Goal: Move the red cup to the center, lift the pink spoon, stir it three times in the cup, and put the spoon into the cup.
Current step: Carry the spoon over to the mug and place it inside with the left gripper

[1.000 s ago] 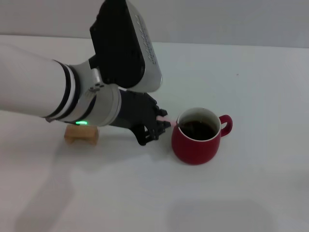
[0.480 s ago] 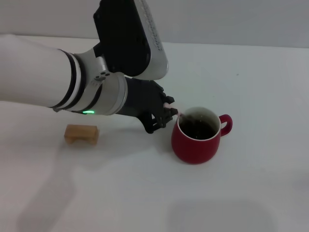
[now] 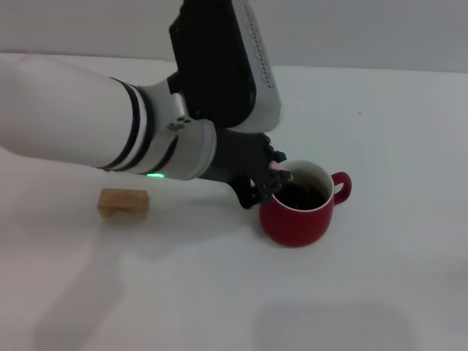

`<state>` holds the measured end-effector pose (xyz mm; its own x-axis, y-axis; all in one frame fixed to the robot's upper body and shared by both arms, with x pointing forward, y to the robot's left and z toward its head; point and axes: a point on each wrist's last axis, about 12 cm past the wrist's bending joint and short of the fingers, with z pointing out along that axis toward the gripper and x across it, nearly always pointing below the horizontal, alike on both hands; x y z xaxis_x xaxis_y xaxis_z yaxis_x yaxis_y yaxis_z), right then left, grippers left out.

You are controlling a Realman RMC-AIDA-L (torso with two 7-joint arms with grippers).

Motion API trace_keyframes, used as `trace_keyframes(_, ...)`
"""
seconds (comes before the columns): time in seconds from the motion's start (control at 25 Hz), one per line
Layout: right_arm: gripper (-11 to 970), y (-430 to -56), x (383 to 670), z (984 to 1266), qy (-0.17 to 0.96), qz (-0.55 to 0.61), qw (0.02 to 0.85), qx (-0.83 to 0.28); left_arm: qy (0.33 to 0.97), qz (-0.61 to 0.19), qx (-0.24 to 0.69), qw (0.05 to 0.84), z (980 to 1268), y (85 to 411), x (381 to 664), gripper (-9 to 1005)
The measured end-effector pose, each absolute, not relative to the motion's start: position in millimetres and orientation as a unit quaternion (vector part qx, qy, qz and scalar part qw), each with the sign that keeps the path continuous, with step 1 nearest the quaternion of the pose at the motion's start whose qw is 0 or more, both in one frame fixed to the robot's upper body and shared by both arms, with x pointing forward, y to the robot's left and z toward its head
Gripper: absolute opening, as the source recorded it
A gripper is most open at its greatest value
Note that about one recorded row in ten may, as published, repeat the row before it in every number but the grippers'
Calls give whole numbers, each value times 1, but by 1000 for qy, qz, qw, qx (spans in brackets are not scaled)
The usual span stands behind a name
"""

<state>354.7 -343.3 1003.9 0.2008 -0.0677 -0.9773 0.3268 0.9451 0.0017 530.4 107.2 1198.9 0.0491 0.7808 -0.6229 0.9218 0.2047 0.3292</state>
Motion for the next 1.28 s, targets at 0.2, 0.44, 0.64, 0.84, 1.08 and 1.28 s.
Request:
trace_keyframes(0.2, 0, -343, 354, 1004, 619, -129, 767, 105, 676, -116, 630, 366, 1198, 101, 525, 187)
trace_keyframes(0.44, 0, -343, 354, 1004, 619, -129, 767, 105, 677, -128, 632, 355, 1196, 103, 519, 188)
trace_keyframes(0.64, 0, -342, 354, 1003, 621, -126, 767, 102, 688, -121, 626, 348, 1194, 112, 518, 188)
trace_keyframes(0.84, -1, -342, 354, 1003, 621, -125, 767, 101, 695, -95, 621, 350, 1194, 118, 522, 188)
trace_keyframes(1.08, -1, -342, 351, 1002, 624, -127, 765, 103, 692, -88, 620, 360, 1196, 116, 525, 188)
trace_keyframes(1.28, -1, -342, 350, 1003, 622, -127, 765, 103, 681, -92, 618, 381, 1199, 110, 526, 188)
